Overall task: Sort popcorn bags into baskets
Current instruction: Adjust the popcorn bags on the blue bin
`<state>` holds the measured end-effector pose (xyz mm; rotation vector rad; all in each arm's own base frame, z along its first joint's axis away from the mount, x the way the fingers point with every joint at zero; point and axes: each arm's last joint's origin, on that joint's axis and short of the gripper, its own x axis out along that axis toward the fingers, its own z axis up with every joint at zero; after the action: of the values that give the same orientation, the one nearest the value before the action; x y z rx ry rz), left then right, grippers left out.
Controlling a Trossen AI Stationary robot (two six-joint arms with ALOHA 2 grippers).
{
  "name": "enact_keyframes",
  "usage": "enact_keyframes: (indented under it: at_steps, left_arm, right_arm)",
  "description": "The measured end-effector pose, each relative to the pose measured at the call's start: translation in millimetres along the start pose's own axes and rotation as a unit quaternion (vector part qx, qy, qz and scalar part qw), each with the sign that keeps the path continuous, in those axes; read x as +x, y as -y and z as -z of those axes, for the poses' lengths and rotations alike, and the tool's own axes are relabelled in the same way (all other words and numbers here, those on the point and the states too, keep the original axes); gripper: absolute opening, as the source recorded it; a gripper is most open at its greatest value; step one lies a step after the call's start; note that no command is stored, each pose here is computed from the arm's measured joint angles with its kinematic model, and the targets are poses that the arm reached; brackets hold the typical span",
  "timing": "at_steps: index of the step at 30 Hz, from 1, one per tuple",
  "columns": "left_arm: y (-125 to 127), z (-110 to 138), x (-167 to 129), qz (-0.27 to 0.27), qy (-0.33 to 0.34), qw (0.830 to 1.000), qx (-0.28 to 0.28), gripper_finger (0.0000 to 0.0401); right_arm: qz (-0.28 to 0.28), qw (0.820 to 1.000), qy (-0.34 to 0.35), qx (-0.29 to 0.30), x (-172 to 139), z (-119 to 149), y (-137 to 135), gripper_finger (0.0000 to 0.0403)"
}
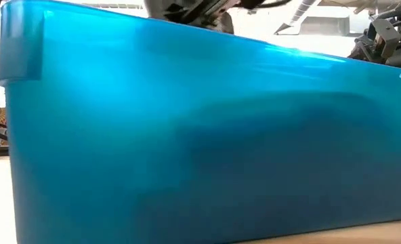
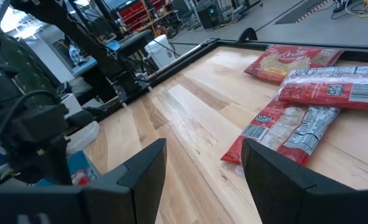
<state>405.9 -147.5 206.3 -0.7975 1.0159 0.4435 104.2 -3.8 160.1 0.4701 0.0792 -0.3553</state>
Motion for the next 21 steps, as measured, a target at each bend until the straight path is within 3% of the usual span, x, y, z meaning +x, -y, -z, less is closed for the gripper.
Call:
enact_keyframes:
  at_steps: [6, 11, 17, 21]
  left_arm:
    - [-3, 9, -3, -0.025, -0.022, 0.999, -0.033, 0.0]
    - [5, 2, -24, -0.013, -0.019, 0.999, -0.049, 0.0]
    - [33, -27, -56, 0.04, 0.094, 0.995, 0.018, 0.0]
    - [33, -51, -51, 0.047, 0.152, 0.985, 0.067, 0.0]
  right_arm:
    - [0.0, 1.0, 0.0, 0.0, 0, 0, 0, 0.0234]
    - [0.0, 1.0, 0.0, -0.001, 0, 0, 0, 0.0234]
    - [0.0, 1.0, 0.0, -0.001, 0, 0, 0, 0.0234]
    - [0.0, 1.0, 0.0, -0.001, 0, 0, 0, 0.0234]
